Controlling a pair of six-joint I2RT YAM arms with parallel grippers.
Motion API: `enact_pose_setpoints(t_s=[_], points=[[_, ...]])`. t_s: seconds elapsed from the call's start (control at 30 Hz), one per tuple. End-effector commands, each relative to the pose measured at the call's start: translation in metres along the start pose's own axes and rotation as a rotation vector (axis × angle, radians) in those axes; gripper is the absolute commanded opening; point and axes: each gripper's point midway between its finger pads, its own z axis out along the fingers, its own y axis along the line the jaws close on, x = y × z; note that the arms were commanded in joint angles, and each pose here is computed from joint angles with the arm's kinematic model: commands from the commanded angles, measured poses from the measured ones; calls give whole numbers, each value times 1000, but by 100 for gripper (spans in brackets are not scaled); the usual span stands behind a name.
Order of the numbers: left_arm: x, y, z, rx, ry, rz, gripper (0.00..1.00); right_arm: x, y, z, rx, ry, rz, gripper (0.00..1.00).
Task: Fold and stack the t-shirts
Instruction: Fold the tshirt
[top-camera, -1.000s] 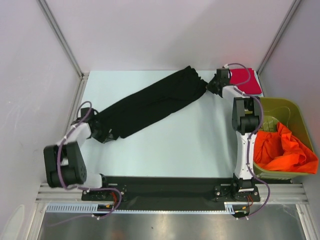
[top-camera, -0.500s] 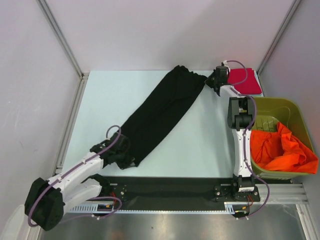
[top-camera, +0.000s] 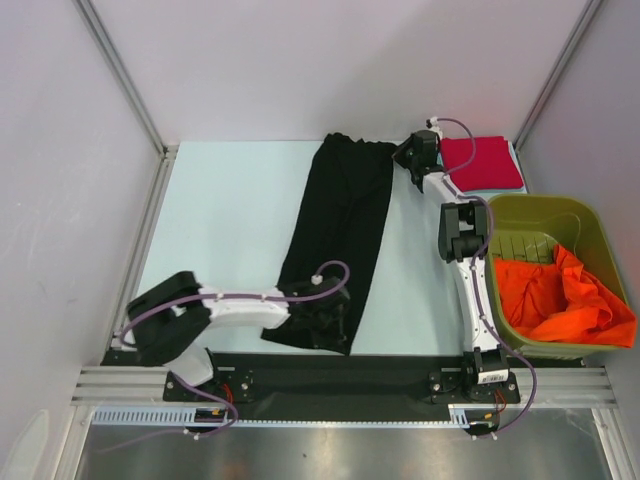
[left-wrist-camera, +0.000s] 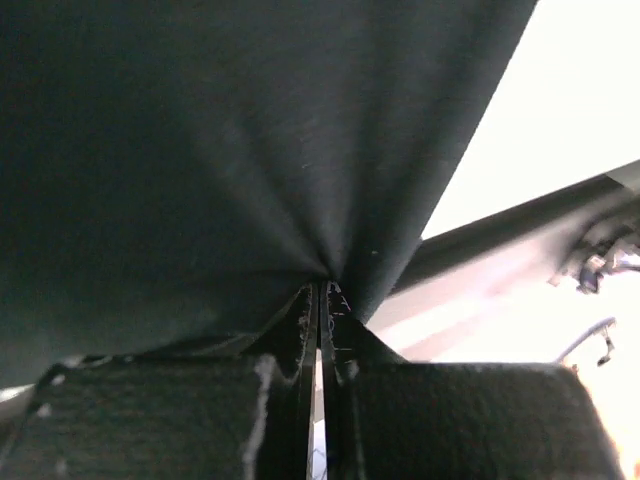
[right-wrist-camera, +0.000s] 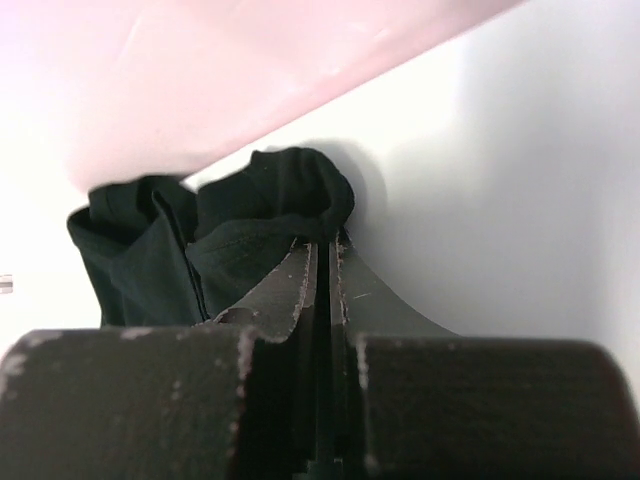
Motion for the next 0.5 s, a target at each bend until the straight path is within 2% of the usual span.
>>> enact_pose_setpoints(t_s=[0.0,0.1,0.13,0.2,0.23,0.27,0.3,0.4,0.47], points=[[9,-67,14,201,73,145,0,-25,20,7,-65,-101,23,0],[17,-103,19,301,117,232,3,-26,19,11,-74,-110,23,0],[25,-113,17,320,132,278,17,-30,24,11,-80,-112,19,0],[24,-127,9,344,114,381,38,-29,21,11,-76,-99,-3,2],[22,-133,-5,367,89,413,53,-29,19,10,-63,-86,-10,14],[15,-133,-12,364,42,436,59,-35,22,6,-63,-84,-21,19],[9,-128,-18,357,21,471,63,-37,21,4,-61,-77,-47,22],[-6,-117,-47,342,-17,521,74,-51,13,-6,-30,-54,-78,42],[-21,-107,-76,326,-85,515,75,-52,-5,-13,21,-21,-88,46]])
